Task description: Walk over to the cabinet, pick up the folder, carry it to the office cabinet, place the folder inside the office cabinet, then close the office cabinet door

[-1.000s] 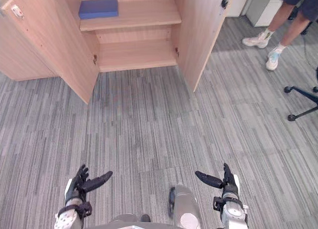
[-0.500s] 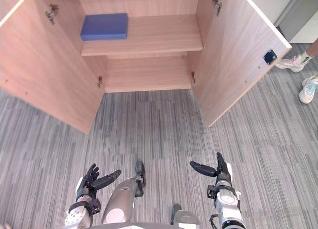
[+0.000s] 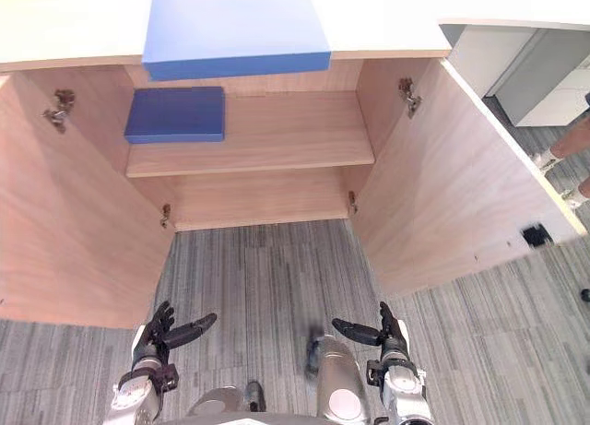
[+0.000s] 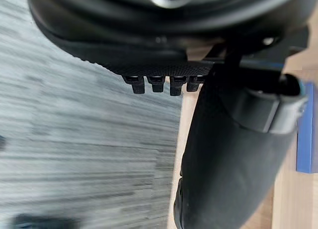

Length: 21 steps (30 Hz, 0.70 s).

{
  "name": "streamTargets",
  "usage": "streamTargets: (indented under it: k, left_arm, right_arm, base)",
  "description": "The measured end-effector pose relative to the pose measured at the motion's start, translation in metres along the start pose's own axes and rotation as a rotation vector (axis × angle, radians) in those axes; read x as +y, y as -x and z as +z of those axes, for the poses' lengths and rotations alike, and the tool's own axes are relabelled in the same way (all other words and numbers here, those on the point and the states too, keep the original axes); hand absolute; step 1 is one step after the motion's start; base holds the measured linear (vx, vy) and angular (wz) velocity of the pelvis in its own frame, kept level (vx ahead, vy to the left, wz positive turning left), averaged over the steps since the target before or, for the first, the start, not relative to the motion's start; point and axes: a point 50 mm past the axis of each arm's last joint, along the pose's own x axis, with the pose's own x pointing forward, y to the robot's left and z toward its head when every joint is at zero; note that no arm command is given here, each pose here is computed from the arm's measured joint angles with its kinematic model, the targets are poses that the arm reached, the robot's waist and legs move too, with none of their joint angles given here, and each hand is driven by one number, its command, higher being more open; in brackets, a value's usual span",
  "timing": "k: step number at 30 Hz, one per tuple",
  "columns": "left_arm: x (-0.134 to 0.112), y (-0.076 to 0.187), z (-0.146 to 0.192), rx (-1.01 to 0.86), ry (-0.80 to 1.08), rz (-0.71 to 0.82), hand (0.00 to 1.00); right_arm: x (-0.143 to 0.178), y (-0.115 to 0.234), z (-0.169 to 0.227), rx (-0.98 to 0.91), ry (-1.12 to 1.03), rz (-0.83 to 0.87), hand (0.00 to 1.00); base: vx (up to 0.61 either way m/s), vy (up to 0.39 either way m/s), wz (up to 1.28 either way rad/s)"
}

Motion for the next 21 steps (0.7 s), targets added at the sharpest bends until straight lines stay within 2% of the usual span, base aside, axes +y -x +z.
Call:
streamTargets:
  k: [7, 9, 13, 18, 21]
  left_arm:
    - [-0.020, 0.003, -0.006, 0.008, 0.045, -0.034, 1.00]
    - [-0.022, 0.003, -0.006, 0.010, 0.051, -0.037, 1.00]
    - [-0.025, 0.004, -0.007, 0.013, 0.056, -0.043, 1.00]
    - [-0.019, 0.004, 0.007, -0.049, 0.044, -0.041, 1.00]
    - [-0.013, 0.010, 0.028, -0.158, 0.042, -0.035, 1.00]
  right_arm:
    - [-0.004, 0.002, 0.002, -0.017, -0.023, -0.023, 1.00]
    - [-0.004, -0.002, 0.013, -0.054, -0.048, -0.032, 1.00]
    - [-0.018, 0.000, 0.008, -0.038, -0.079, -0.086, 1.00]
    - [-0.024, 0.009, -0.017, 0.041, -0.084, -0.116, 1.00]
    - [-0.020, 0.010, -0.023, 0.066, -0.089, -0.106, 1.00]
  base:
    - [0.52, -0.147, 0.15]
    - [0.41, -0.027, -0.32]
    - [0.25, 0.103, -0.21]
    - [0.17, 0.131, 0.09]
    - [0.07, 0.043, 0.07]
